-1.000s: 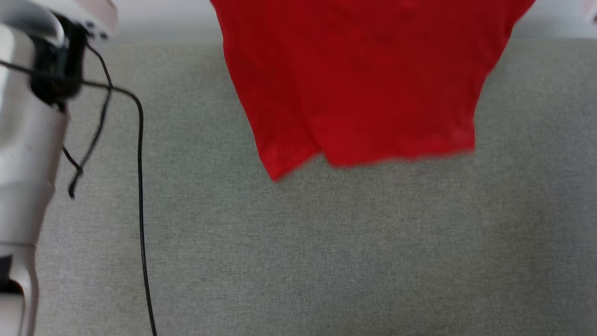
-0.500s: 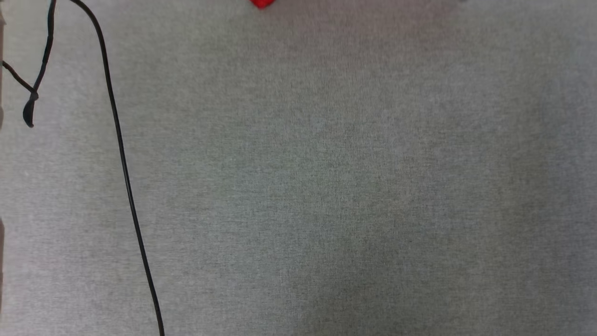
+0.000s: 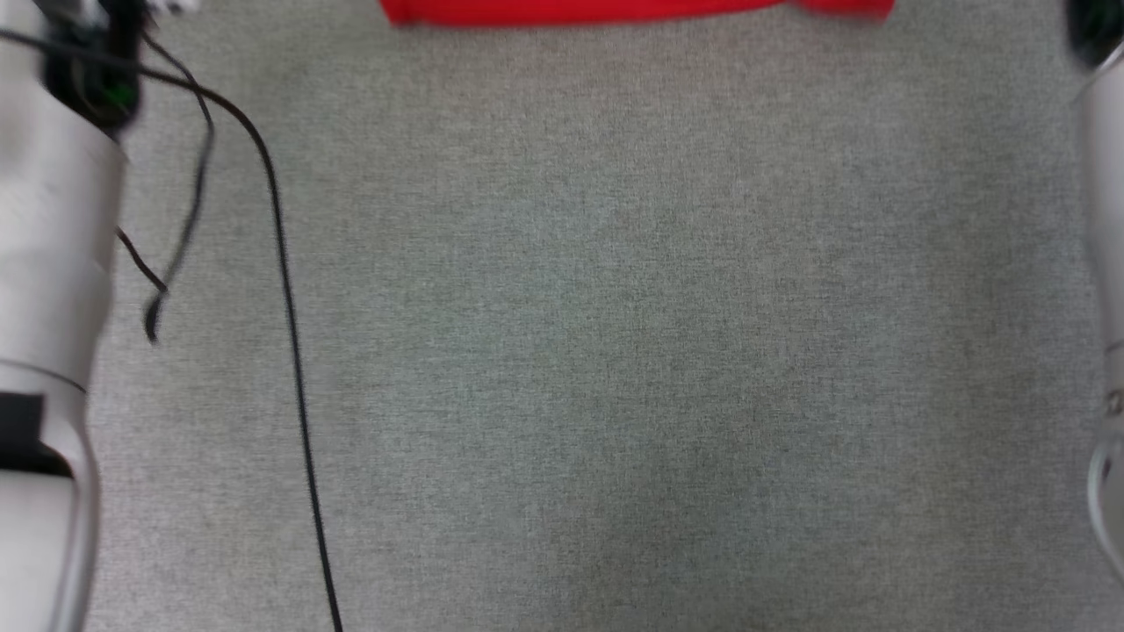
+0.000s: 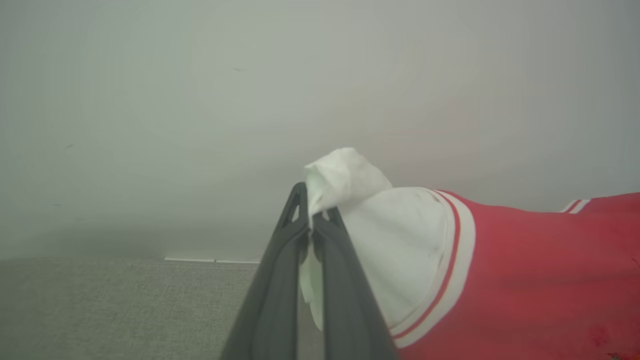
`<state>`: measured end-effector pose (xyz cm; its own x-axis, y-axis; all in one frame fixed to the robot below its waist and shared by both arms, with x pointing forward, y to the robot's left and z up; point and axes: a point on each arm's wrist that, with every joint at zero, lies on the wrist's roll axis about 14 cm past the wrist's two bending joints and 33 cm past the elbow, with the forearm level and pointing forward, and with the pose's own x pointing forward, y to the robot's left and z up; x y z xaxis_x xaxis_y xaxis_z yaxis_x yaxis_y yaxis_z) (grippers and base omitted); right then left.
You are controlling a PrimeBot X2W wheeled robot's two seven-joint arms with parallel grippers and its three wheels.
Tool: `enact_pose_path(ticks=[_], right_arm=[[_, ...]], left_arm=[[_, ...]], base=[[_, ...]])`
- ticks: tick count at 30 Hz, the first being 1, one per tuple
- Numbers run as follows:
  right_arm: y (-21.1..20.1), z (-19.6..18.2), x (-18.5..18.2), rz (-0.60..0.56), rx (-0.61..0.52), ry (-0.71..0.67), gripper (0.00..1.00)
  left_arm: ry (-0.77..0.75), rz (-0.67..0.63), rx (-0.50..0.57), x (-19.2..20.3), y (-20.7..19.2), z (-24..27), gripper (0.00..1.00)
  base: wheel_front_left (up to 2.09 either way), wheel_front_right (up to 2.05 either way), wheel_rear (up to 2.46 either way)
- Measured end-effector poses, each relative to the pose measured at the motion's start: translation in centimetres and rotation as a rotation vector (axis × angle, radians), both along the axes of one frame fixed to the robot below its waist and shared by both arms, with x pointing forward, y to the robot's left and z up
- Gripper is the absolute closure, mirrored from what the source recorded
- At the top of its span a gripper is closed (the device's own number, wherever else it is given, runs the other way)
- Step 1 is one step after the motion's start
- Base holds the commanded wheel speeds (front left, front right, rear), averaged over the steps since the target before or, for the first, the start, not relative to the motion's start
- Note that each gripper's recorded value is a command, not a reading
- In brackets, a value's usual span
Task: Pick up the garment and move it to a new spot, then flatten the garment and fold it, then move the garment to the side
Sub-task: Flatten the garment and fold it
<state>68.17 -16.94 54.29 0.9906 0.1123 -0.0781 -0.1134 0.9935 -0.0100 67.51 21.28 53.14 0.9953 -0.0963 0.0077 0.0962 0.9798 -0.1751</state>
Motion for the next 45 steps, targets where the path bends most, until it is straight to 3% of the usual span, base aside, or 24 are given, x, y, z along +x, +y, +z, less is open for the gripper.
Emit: enact_pose_path(ticks=[8,16,35,45], right_arm=[[0.4,-6.7,-5.2,0.016,0.048,0.131,1.0],[-0.5,-10.4,-12.3,0.011,0.087,0.205,1.0],[-1.9,-12.9,-29.7,-0.05,0.225,0.289,1.0],[-2.8,-13.4,-36.6,-0.102,0.214,0.341,1.0]], left_arm=[[0.127,-0.023,-0.053,-5.3,-0.8,-5.0,1.0],[0.209,-0.005,-0.075,-12.6,0.8,-8.3,1.0],[0.308,0.115,-0.124,-30.4,2.4,-11.4,1.0],[0.345,0.168,-0.147,-37.0,2.4,-11.2,1.0]], base=[[0.0,0.0,0.0],[0.0,0.0,0.0],[0.0,0.0,0.0],[0.0,0.0,0.0]])
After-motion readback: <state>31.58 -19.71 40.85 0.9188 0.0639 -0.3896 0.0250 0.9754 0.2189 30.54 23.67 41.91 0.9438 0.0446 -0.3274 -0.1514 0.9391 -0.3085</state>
